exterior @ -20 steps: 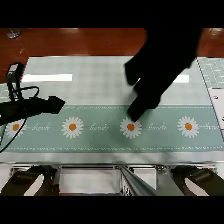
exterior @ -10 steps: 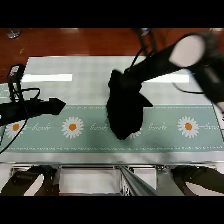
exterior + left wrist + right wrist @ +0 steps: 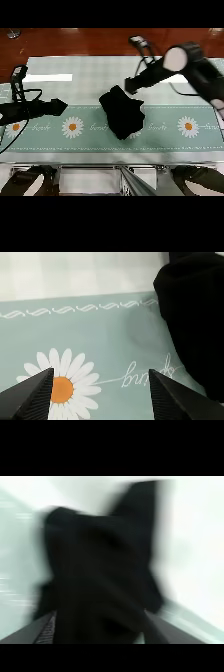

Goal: Fold the shirts.

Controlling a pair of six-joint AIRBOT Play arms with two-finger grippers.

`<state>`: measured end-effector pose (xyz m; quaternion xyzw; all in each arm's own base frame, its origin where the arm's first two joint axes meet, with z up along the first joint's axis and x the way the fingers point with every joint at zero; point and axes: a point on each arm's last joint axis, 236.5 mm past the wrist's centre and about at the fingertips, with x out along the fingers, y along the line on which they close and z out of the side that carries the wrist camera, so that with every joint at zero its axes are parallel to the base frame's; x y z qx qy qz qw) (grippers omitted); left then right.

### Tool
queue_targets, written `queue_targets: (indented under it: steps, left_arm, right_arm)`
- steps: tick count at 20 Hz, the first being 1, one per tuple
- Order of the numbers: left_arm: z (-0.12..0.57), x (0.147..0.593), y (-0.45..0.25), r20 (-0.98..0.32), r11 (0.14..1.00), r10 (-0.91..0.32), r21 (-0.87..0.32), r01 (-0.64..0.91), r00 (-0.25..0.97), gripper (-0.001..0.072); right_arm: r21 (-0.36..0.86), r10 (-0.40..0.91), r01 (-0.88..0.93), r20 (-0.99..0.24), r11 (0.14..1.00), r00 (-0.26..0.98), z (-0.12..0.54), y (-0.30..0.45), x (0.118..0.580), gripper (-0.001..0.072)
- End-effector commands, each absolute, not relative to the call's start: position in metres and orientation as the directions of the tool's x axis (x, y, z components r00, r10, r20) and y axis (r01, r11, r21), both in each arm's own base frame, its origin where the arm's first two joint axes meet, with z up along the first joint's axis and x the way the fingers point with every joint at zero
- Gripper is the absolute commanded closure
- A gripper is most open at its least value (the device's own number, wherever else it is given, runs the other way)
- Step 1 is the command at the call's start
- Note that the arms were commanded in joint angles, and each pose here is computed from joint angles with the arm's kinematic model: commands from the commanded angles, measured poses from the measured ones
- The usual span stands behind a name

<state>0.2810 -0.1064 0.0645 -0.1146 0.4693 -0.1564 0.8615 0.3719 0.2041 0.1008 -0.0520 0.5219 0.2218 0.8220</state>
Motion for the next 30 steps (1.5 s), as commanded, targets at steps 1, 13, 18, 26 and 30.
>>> queue_targets:
  steps: [1,13,18,26,30]
  left_arm:
    - [0.049,0.274,-0.108,-0.811,0.924,-0.382,-0.353,0.149,0.444,0.0006]
    - [-0.037,0.284,-0.195,-0.695,0.711,-0.692,-0.703,0.016,0.196,0.0006]
    - [-0.045,0.305,-0.22,-0.658,0.688,-0.704,-0.725,0.027,0.267,0.0006]
    - [-0.051,0.326,-0.292,-0.644,0.687,-0.723,-0.711,0.151,0.251,0.0006]
    - [-0.053,0.34,-0.318,-0.631,0.659,-0.751,-0.73,0.178,0.194,0.0007]
  right_arm:
    - [0.031,0.086,-0.121,-0.874,0.992,0.479,0.12,0.069,0.362,0.0095]
    - [0.493,0.374,0.204,-0.82,0.846,0.434,-0.038,0.097,0.258,0.0096]
    - [0.498,0.379,0.194,-0.814,0.845,0.441,-0.037,0.101,0.26,0.0096]
    - [0.507,0.398,0.216,-0.825,0.834,0.402,-0.047,0.106,0.257,0.0096]
    - [0.51,0.41,0.22,-0.83,0.831,0.377,-0.052,0.109,0.255,0.0096]
